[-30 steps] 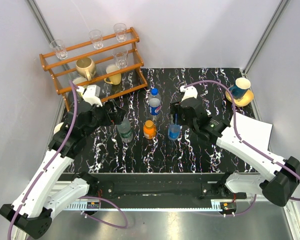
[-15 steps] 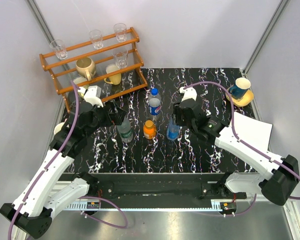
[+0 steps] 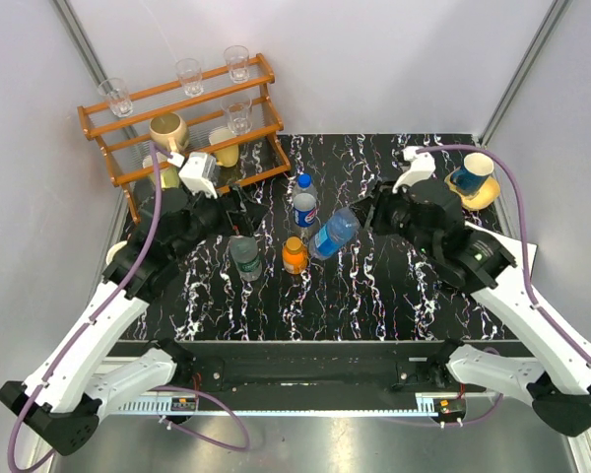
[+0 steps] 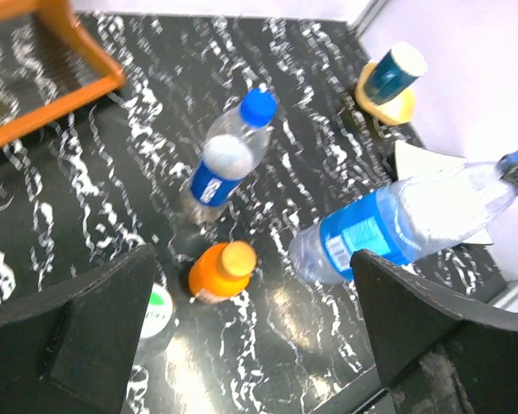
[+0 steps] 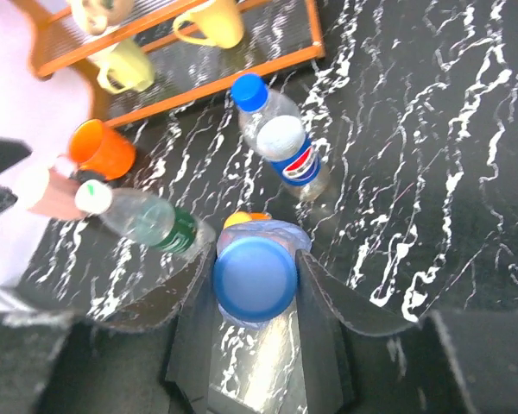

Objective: Unscrew the bottle caps

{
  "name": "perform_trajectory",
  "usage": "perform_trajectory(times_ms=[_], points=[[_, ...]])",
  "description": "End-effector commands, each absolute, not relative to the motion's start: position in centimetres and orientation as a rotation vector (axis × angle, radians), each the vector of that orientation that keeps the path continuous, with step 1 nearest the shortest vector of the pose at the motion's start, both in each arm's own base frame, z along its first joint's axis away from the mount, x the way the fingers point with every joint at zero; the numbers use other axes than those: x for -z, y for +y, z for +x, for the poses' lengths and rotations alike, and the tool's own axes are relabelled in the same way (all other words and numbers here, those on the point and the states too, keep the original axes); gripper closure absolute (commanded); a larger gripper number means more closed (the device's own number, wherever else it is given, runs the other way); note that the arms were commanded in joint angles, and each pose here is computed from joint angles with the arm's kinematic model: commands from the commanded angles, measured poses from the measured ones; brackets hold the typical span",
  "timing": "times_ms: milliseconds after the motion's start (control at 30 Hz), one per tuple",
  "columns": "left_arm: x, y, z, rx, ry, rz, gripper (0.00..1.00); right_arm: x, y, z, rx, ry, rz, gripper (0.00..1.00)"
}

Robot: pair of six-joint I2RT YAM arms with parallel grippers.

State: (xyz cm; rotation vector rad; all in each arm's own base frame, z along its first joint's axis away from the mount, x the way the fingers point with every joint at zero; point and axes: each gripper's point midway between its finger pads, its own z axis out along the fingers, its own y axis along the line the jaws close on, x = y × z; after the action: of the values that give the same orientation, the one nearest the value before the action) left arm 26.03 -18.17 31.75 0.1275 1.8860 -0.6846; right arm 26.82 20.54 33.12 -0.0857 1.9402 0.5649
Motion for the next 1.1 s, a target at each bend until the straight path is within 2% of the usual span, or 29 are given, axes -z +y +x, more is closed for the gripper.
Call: perform_trajectory(times_ms=[0,133,267,533,1067], points=[[-39.4,-21.2,25.1,0.853,1.648,0.322,0.01,-36.4,20.5,24.0,-0.808,1.911,-0.104,1.0],[-41.3,-25.2,21.0,1.12,1.583,0.63,0.01,-39.0,21.9,20.8,-1.04,1.849,-0.234,1.0],[-42.2,-27.2,18.8,1.32,1.525,0.758,0.01,-41.2,23.0,18.9,-1.178,1.775,-0.306,1.0],[-41.6,-27.7,17.5,1.306,1.516,0.839,0.01,-44.5,24.2,17.4,-1.326,1.687,-0.356,1.0],[-38.1,-29.8,14.6,1.326,1.538,1.007,0.01,-46.6,24.6,18.7,-1.315,1.641,-0.339,1.0]])
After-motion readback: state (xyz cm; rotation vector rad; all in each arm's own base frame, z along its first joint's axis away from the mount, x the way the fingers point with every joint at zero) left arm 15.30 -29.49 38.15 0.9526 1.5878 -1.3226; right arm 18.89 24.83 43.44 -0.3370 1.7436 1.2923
